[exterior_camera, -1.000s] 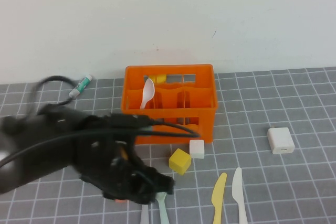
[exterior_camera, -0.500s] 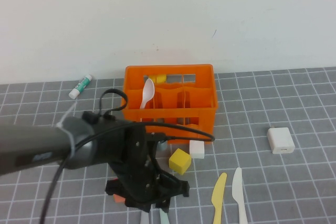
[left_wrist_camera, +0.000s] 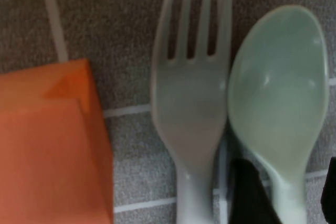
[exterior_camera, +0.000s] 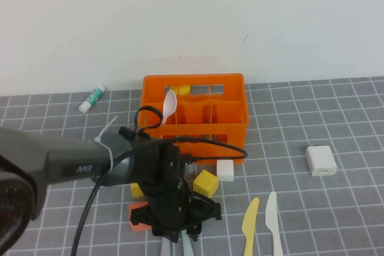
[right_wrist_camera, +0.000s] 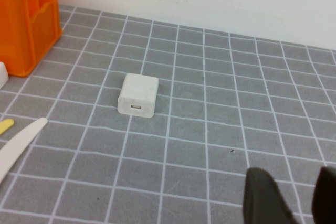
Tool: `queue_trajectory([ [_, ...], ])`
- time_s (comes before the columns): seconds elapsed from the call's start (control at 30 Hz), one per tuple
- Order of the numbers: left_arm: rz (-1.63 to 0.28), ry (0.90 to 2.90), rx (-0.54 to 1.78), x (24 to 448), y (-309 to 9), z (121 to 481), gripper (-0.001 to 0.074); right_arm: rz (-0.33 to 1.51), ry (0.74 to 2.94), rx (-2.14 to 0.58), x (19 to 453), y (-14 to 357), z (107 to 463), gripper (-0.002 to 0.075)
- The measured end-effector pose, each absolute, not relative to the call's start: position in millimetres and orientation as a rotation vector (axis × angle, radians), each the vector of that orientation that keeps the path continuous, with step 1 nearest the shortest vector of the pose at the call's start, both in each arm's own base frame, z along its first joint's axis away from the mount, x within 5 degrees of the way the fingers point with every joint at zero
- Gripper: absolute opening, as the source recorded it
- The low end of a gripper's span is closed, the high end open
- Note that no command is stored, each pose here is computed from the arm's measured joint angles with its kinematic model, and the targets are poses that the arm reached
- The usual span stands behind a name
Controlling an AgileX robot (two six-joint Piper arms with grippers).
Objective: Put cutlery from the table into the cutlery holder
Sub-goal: Pick up the spoon, then place the spoon on the box
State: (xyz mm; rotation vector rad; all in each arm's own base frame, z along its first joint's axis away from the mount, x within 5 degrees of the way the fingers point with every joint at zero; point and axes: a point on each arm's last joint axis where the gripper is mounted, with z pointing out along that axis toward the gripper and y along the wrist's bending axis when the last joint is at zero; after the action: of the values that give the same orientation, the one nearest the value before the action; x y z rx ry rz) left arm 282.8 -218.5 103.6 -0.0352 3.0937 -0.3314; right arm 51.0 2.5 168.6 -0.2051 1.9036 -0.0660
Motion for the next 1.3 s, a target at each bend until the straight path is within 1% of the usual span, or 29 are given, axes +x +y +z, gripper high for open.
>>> queue_trajectory([
  [0.1,-0.330,3.091,-0.031,283,-218,104,0.0288,-0.066,1.904,-0.205,51,2,169,0.0216],
  [0.17,-0.327,3.090,-0.028,283,-218,104,0.0260,-0.066,1.904,-0.205,51,2,169,0.0216],
  [0.33,-0.322,3.091,-0.023,283,-218,103,0.0095,-0.066,1.904,-0.205,51,2,169,0.0216],
  [0.53,-0.327,3.088,-0.006,281,-220,108,0.0095,-0.066,1.904,-0.205,51,2,169,0.0216],
  [0.6,-0.342,3.063,0.033,279,-222,119,0.0095,-0.066,1.904,-0.205,51,2,169,0.0216],
  [0.67,-0.371,3.017,0.101,275,-225,137,0.0095,-0.066,1.904,-0.205,51,2,169,0.0216],
  [0.8,-0.436,2.876,0.240,263,-230,179,0.0095,-0.066,1.904,-0.205,51,2,169,0.0216],
  [0.93,-0.518,2.631,0.331,248,-222,215,0.0095,-0.066,1.904,-0.205,51,2,169,0.0216],
  [1.03,-0.562,2.421,0.372,238,-208,231,0.0095,-0.066,1.904,-0.205,51,2,169,0.0216],
  [1.13,-0.567,2.208,0.424,229,-191,238,0.0095,-0.066,1.904,-0.205,51,2,169,0.0216],
  [1.3,-0.530,1.878,0.376,235,-163,246,0.0095,-0.066,1.904,-0.205,51,2,169,0.0216],
])
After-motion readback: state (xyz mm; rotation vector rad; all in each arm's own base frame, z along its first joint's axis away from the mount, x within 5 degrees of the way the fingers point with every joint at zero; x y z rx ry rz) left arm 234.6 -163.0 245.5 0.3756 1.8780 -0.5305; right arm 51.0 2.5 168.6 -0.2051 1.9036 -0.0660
